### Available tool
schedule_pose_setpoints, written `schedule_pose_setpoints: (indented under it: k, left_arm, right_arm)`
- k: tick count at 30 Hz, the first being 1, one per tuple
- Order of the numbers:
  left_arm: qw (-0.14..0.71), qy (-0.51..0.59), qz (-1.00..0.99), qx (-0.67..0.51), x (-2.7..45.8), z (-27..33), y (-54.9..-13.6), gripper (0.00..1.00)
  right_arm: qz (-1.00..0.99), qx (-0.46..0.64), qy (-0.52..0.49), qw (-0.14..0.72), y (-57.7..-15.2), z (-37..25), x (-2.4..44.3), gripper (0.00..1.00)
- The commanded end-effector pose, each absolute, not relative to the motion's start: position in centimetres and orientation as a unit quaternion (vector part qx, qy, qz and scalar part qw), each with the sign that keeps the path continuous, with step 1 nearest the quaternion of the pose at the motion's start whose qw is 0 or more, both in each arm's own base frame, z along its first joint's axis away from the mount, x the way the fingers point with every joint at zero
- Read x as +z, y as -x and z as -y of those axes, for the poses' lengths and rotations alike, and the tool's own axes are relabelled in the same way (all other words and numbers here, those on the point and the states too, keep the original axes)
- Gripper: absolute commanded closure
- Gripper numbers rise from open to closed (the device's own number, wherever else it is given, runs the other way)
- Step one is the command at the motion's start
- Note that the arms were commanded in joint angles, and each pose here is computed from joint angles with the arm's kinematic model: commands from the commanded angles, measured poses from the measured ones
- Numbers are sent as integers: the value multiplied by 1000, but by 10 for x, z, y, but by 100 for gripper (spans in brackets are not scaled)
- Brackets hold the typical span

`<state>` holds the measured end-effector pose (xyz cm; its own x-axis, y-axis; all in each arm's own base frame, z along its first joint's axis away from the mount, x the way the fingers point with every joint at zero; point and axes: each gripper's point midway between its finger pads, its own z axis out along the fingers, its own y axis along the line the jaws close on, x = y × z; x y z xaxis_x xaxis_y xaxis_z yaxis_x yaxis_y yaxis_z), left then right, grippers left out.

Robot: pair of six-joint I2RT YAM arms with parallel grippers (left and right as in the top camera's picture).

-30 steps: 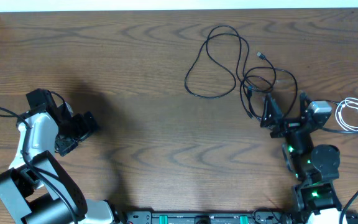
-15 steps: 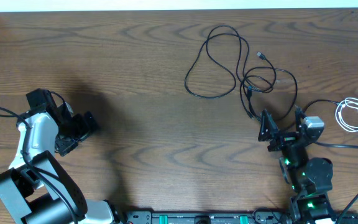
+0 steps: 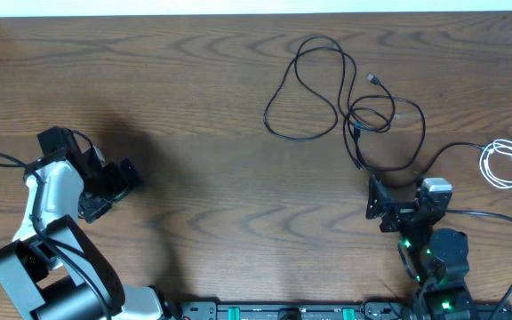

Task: Untangle cables

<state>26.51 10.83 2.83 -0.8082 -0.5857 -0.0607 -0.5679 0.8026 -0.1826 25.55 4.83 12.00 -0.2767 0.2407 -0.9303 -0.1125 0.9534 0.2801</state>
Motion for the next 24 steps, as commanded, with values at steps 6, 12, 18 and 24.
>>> schedule_pose_setpoints:
  k: [6,12,18,24]
  left_arm:
    - [48,299,-950,-73,24,-109,-262,2]
    - [48,299,-950,-73,24,-109,-262,2]
    - [48,299,-950,-73,24,-109,-262,2]
    - [49,299,-950,-73,24,-109,-262,2]
  right_arm:
    - [-777,115,10,618,-245,-48,126,1]
    - [-732,88,50,674,-241,-48,156,1]
    - [-729,64,80,676,-241,-49,156,1]
    - [-729,60,76,677,-242,-46,157,1]
